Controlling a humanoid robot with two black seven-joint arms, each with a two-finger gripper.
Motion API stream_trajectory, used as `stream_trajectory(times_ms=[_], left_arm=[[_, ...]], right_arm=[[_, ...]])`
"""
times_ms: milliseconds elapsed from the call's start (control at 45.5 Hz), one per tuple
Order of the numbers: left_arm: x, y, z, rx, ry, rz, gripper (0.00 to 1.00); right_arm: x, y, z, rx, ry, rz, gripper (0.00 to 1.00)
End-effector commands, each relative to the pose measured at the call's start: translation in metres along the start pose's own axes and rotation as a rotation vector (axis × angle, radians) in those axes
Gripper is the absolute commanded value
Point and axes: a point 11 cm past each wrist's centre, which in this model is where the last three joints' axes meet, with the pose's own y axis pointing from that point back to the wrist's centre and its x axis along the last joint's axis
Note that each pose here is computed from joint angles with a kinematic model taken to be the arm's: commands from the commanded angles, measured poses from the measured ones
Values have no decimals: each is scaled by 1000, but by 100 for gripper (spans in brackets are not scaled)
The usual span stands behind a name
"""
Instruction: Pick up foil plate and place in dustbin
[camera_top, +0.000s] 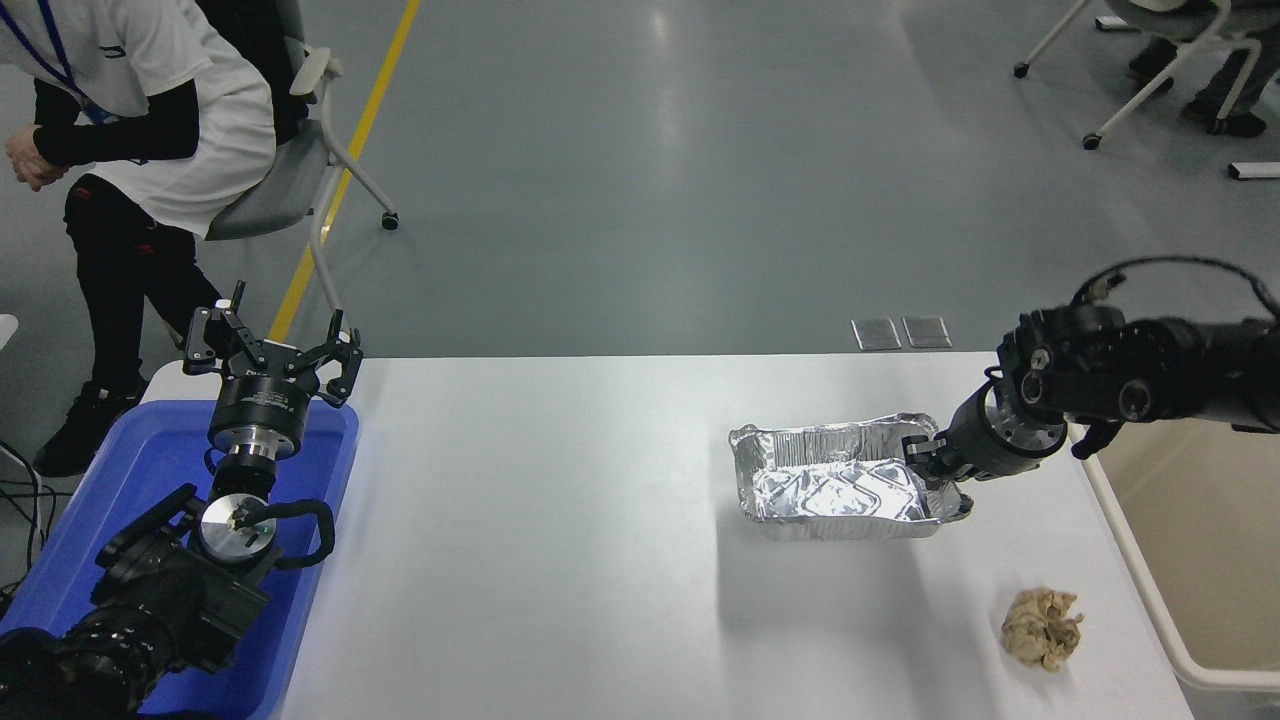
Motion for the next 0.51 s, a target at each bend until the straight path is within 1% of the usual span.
stream_trajectory(times_ms=[0,132,308,484], left_arm=[[0,0,0,0,0,0,99],[0,0,0,0,0,0,99],[0,0,0,0,-1,1,99],[0,0,0,0,0,0,99]], right_arm=[[8,58,-3,-28,66,-26,0],[11,84,-7,-46,99,-30,0],[25,132,-4,-25,77,-10,0],[35,167,-6,-14,81,64,0]])
